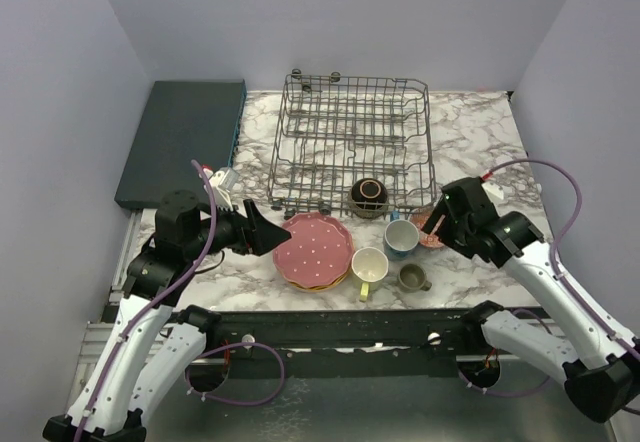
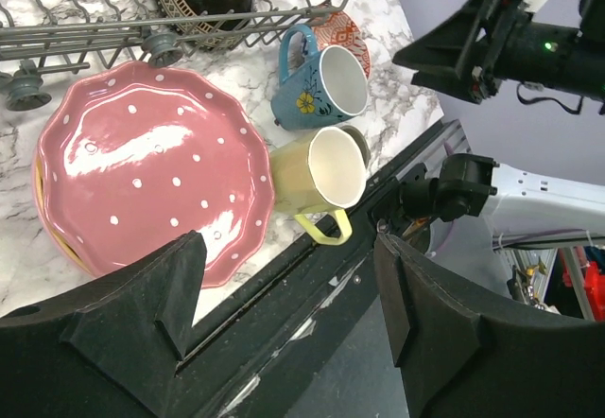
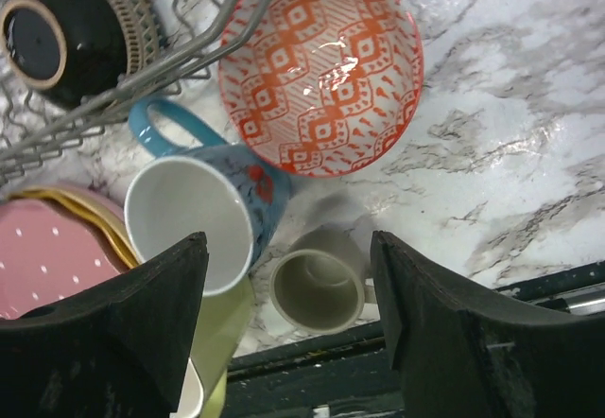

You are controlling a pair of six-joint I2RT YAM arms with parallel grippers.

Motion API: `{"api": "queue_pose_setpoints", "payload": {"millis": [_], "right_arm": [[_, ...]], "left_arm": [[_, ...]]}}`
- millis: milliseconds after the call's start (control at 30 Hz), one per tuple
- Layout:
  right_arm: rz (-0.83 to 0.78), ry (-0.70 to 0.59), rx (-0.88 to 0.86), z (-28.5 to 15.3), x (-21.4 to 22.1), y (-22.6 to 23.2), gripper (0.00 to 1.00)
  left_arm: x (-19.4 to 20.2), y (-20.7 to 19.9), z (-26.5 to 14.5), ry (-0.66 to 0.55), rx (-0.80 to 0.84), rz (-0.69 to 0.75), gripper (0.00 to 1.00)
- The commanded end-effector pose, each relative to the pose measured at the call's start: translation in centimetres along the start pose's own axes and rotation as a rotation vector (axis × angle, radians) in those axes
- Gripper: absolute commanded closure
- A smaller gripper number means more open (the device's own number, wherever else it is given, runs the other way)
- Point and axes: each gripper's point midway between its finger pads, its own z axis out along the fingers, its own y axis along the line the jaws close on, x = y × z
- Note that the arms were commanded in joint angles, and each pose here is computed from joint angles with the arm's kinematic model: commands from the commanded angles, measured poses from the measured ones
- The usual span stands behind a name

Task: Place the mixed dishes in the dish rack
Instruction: Pick up the bowl from the center of the board.

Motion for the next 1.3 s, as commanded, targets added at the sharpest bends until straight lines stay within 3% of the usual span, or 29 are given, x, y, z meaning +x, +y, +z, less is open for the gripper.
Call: {"api": "queue_pose_setpoints", "payload": {"millis": [0, 633, 1267], "right_arm": [[0.095, 0.030, -0.016, 2.0, -0.9, -0.4, 0.28], [0.220, 0.115, 0.145, 6.4, 0.5, -4.9, 0.40], [0.253, 0.116, 0.184, 9.7, 0.5, -5.8, 0.53]], "left_arm": [[0.3, -0.3, -0.1, -0.003, 0.018, 0.014, 0.21], [0.5, -0.6, -0.1, 0.002, 0.028, 0.021, 0.20], [0.6, 0.0, 0.5, 0.023, 0.011, 0.001, 0.20]]}}
